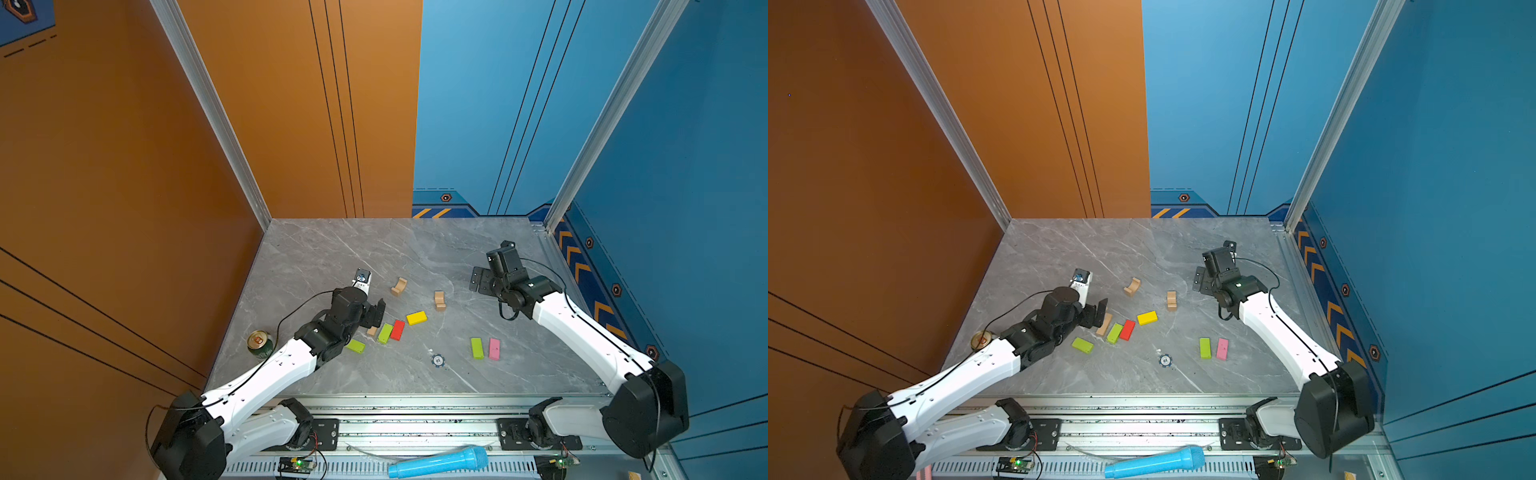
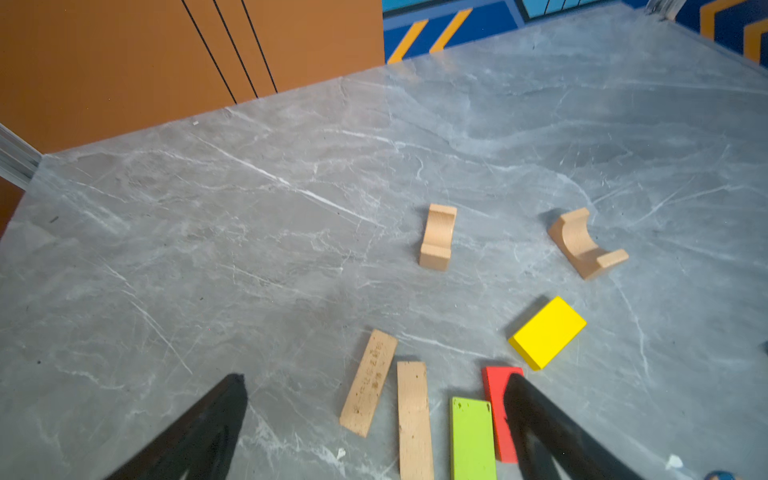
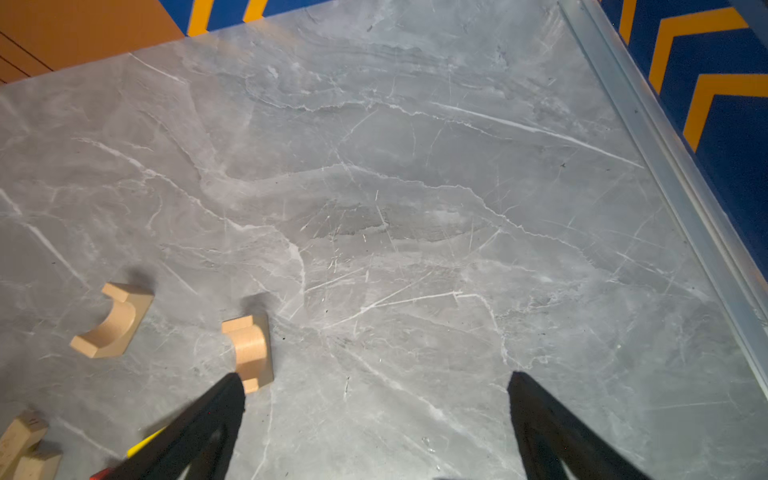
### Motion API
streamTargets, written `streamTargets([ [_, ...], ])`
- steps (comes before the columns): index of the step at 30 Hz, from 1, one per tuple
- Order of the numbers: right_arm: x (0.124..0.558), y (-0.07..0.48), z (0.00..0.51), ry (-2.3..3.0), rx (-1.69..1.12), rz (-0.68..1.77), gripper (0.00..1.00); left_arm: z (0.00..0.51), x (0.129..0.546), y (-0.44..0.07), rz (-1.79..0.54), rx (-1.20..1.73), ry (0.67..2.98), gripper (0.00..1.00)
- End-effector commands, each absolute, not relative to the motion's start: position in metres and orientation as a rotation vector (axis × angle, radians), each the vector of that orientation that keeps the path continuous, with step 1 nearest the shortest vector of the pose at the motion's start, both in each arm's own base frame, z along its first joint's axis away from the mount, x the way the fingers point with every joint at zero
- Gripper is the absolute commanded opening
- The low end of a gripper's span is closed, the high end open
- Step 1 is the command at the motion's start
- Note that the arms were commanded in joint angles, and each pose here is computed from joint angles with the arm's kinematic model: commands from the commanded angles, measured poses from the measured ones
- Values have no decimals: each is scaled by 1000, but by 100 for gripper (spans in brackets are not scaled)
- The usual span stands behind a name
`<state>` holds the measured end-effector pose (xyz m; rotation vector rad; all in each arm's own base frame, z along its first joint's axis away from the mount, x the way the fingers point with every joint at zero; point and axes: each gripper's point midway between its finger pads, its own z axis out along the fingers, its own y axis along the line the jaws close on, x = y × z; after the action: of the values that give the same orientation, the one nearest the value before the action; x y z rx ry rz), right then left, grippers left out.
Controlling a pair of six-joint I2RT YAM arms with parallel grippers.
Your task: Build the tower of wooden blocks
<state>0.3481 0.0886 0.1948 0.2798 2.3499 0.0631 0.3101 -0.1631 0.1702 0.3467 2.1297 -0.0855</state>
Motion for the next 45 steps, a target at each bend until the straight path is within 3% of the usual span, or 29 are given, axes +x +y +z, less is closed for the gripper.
streamTargets([
  [1, 321, 90, 194, 2399, 284, 110, 100, 162, 312, -181, -106, 441, 2219, 98],
  [5, 305, 92, 197, 2409, 271, 162, 100, 137, 332, -200, -93, 518, 2319, 99],
  [18, 275, 81, 209, 2401, 225, 176, 100, 83, 378, -245, -133, 525, 2482, 90],
  [45, 266, 64, 212, 2400, 272, 163, 100, 50, 430, -247, -24, 472, 2526, 88],
])
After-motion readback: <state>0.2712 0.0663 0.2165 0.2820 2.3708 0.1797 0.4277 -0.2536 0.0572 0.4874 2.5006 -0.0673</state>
